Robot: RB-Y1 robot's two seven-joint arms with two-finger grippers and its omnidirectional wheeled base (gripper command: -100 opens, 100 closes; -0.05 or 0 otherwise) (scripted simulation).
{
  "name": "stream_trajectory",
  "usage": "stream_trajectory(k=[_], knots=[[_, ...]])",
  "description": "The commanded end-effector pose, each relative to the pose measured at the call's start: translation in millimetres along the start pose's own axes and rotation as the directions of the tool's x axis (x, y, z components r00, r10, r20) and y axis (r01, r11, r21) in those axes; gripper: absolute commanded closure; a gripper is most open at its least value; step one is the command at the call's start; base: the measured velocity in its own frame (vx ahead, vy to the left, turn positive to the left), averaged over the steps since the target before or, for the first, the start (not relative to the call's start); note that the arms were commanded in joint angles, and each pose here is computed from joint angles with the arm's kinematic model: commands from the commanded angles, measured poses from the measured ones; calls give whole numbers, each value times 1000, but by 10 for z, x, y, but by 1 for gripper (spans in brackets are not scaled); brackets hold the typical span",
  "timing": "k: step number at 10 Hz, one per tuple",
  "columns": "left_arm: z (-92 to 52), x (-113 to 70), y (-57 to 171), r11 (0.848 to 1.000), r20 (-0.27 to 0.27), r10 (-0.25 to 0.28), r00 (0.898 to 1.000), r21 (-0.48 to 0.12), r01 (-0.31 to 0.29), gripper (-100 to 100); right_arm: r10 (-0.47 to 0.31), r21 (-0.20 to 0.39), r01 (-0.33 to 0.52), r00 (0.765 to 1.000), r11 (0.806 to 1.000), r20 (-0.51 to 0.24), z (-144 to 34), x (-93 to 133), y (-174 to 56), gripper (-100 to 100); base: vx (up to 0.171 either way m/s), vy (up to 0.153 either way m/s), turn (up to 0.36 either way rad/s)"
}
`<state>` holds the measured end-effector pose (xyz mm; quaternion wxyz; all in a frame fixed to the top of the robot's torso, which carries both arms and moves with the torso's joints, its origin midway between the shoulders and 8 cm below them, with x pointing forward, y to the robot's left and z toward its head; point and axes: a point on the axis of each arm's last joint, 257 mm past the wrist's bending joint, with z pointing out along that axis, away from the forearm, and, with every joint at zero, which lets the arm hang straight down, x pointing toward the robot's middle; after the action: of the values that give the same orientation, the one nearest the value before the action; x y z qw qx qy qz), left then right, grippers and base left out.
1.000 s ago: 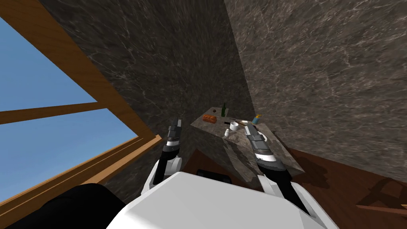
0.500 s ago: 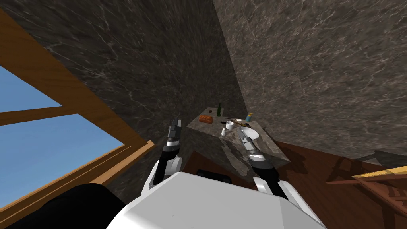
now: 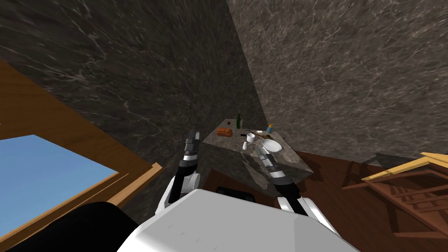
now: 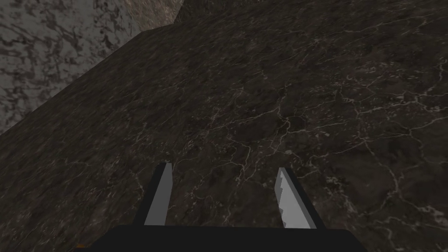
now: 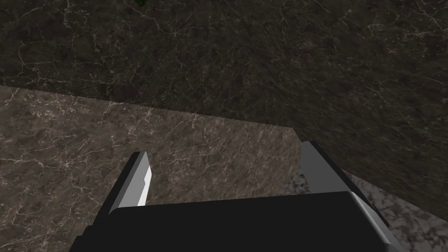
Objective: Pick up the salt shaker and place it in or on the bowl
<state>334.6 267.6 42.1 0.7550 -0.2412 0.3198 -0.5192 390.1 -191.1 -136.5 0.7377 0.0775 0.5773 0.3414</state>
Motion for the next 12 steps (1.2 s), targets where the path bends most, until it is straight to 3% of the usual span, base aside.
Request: stream_trajectory(k=[1, 3, 6, 12], knots=[[0, 0, 0, 1000, 0, 0, 1000, 0, 0, 0, -32, 9, 33, 999, 999, -20, -6, 104, -18, -100, 44, 57, -39], [0, 0, 0, 1000, 0, 0, 1000, 0, 0, 0, -116, 29, 119, 990, 993, -81, -59, 326, -167, -100, 41, 61, -96], [0, 0, 0, 1000, 0, 0, 1000, 0, 0, 0, -237, 42, 248, 956, 968, -174, -166, 619, -416, -100, 71, 94, -101], [0, 0, 0, 1000, 0, 0, 1000, 0, 0, 0, -437, 22, 469, 836, 883, -331, -418, 1010, -928, -100, 77, 96, -65]])
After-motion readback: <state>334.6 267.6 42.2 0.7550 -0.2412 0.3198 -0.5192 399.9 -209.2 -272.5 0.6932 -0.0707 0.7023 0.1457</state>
